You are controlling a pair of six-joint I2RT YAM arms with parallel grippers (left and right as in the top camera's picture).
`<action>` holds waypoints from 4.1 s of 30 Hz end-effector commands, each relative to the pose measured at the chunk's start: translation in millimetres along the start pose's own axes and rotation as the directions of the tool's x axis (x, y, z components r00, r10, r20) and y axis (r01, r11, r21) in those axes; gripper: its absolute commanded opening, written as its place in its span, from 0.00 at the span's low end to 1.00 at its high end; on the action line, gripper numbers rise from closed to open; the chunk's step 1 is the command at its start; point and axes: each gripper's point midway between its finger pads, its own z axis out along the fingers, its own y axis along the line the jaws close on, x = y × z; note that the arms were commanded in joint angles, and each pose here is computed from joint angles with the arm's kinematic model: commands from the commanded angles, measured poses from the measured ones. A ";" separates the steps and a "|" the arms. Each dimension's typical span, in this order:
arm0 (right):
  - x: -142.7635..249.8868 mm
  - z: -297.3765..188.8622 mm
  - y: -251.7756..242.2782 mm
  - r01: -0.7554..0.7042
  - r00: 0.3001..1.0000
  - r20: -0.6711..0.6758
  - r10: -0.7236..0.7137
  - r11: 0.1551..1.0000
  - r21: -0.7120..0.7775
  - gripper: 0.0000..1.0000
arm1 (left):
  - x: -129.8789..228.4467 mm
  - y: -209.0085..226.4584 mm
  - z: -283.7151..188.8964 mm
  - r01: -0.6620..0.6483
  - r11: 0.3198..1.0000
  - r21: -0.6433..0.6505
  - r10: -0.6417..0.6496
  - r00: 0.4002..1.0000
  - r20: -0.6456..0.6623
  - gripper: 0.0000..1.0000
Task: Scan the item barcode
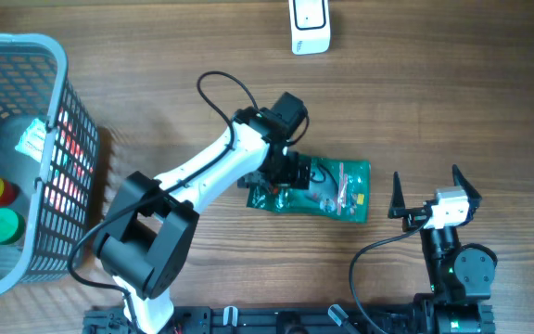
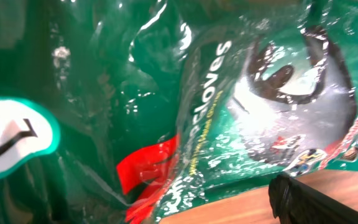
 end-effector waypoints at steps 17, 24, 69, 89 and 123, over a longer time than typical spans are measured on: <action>-6.1 -3.2 71.3 -0.794 0.607 -0.332 0.722 0.548 -0.262 1.00 | -35.1 5.5 -3.5 0.097 0.995 0.036 -0.100 0.990 0.101 1.00; -60.9 27.0 109.3 -0.785 0.615 -0.624 0.482 0.453 -0.423 1.00 | -35.9 3.5 -3.6 0.154 0.987 0.052 -0.158 0.982 0.099 1.00; 252.8 40.7 76.2 -0.438 0.040 -0.715 0.698 0.655 0.616 0.04 | -28.9 9.9 -14.1 0.148 0.989 0.019 -0.149 0.984 0.099 1.00; 244.9 43.5 80.1 -0.447 0.041 -0.768 0.639 0.699 0.558 0.79 | -21.5 96.5 -214.1 0.322 0.945 -0.049 -0.232 0.770 0.594 1.00; 9.6 16.2 130.4 -0.641 0.374 -0.812 0.447 0.758 0.122 1.00 | 155.6 383.0 -287.5 0.959 -0.142 0.247 -0.720 -0.271 0.639 1.00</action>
